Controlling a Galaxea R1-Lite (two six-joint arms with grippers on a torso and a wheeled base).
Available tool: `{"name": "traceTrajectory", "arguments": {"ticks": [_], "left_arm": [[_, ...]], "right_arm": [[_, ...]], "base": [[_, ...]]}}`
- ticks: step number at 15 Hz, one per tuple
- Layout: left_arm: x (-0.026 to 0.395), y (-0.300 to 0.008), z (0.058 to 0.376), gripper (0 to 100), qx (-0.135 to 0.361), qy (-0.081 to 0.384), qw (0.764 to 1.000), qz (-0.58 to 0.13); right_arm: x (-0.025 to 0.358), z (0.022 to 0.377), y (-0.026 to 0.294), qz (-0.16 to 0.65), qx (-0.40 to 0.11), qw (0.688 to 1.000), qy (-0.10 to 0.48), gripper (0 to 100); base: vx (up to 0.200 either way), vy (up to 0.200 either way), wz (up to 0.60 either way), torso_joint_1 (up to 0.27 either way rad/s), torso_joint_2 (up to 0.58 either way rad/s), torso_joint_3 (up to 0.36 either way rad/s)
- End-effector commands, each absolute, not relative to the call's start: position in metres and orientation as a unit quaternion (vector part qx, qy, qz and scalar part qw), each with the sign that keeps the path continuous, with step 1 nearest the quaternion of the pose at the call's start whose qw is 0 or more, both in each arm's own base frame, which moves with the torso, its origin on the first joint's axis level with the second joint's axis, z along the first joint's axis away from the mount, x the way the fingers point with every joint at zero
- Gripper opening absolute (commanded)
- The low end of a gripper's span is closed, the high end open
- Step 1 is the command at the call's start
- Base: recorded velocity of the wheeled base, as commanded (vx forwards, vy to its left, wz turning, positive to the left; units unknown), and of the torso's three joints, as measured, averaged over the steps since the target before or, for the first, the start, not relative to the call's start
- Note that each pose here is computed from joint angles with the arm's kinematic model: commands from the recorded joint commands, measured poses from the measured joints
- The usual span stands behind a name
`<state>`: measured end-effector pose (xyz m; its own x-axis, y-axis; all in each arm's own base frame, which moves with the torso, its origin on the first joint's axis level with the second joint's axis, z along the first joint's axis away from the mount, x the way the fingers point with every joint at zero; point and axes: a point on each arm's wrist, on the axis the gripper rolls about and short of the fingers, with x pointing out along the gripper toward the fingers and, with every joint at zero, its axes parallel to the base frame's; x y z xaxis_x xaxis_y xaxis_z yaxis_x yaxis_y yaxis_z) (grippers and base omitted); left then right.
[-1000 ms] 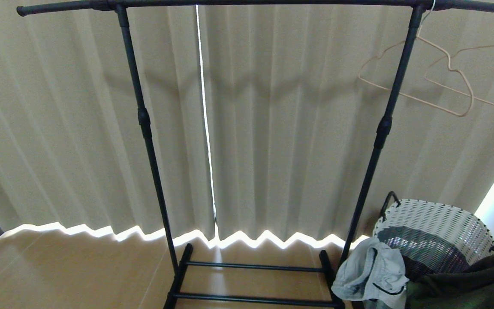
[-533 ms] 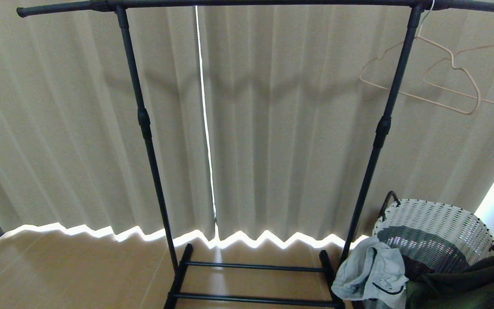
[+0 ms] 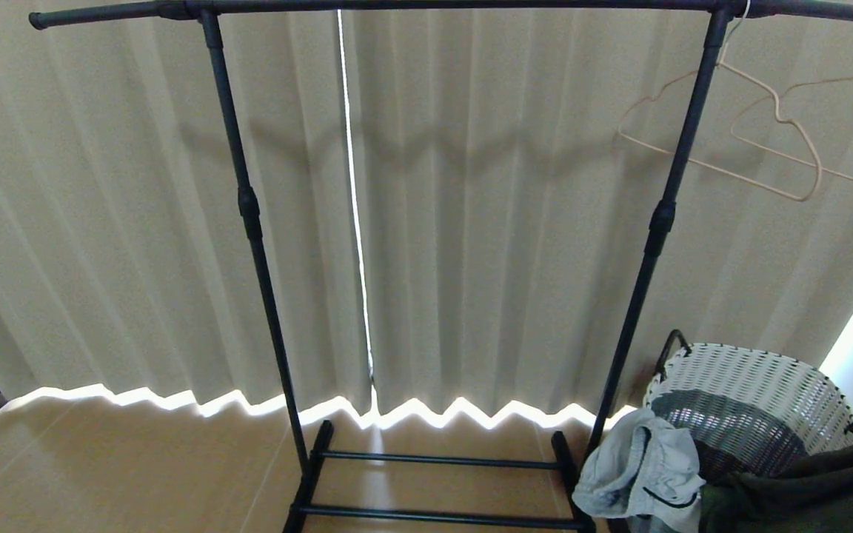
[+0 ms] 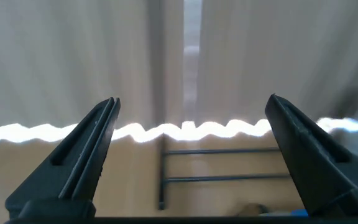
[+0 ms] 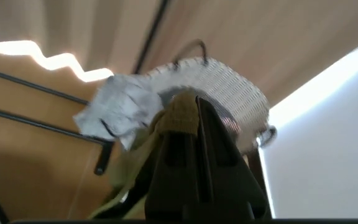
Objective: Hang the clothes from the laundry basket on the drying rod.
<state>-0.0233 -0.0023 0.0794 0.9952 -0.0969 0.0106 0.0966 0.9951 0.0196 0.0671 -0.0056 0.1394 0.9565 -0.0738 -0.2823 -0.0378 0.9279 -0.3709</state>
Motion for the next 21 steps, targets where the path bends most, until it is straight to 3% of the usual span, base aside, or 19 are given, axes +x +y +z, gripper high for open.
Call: {"name": "traceTrajectory", "arguments": {"ticks": [1,4,8,12,13,14,16,18,21], "left_arm": [[-0.028,-0.004,0.101,100,0.009,-0.034,0.994,-0.103],[-0.015,-0.006,0.15,100,0.007,-0.007,0.989,-0.147],[0.037,-0.008,0.203,100,0.002,0.048,0.984,-0.171],[0.113,-0.052,0.248,100,0.009,0.071,0.959,-0.275],[0.12,-0.061,0.25,100,0.009,0.073,0.957,-0.279],[0.138,-0.094,0.249,100,0.007,0.08,0.955,-0.285],[0.153,-0.134,0.241,100,0.02,0.094,0.95,-0.296],[0.172,-0.191,0.215,100,0.046,0.121,0.939,-0.319],[0.172,-0.243,0.188,100,0.07,0.14,0.92,-0.359]], "right_arm": [[0.07,0.152,-0.003,0.014,-0.194,0.973,0.123,0],[0.079,0.185,0.007,0.077,-0.2,0.97,0.116,0],[0.071,0.24,0.013,0.128,-0.199,0.963,0.131,0],[0.082,0.282,0.024,0.169,-0.183,0.962,0.109,0],[0.083,0.283,0.024,0.17,-0.18,0.963,0.108,0],[0.088,0.287,0.028,0.178,-0.168,0.964,0.102,0],[0.092,0.292,0.034,0.198,-0.152,0.964,0.087,0],[0.099,0.296,0.04,0.211,-0.139,0.965,0.068,0],[0.107,0.3,0.044,0.211,-0.136,0.967,0.051,0]], "base": [[0.0,0.0,0.0,0.0,0.0,0.0],[0.0,0.0,0.0,0.0,0.0,0.0],[0.0,0.0,0.0,0.0,0.0,0.0],[0.0,0.0,0.0,0.0,0.0,0.0],[0.0,0.0,0.0,0.0,0.0,0.0],[0.0,0.0,0.0,0.0,0.0,0.0],[0.0,0.0,0.0,0.0,0.0,0.0],[0.0,0.0,0.0,0.0,0.0,0.0],[0.0,0.0,0.0,0.0,0.0,0.0]]}}
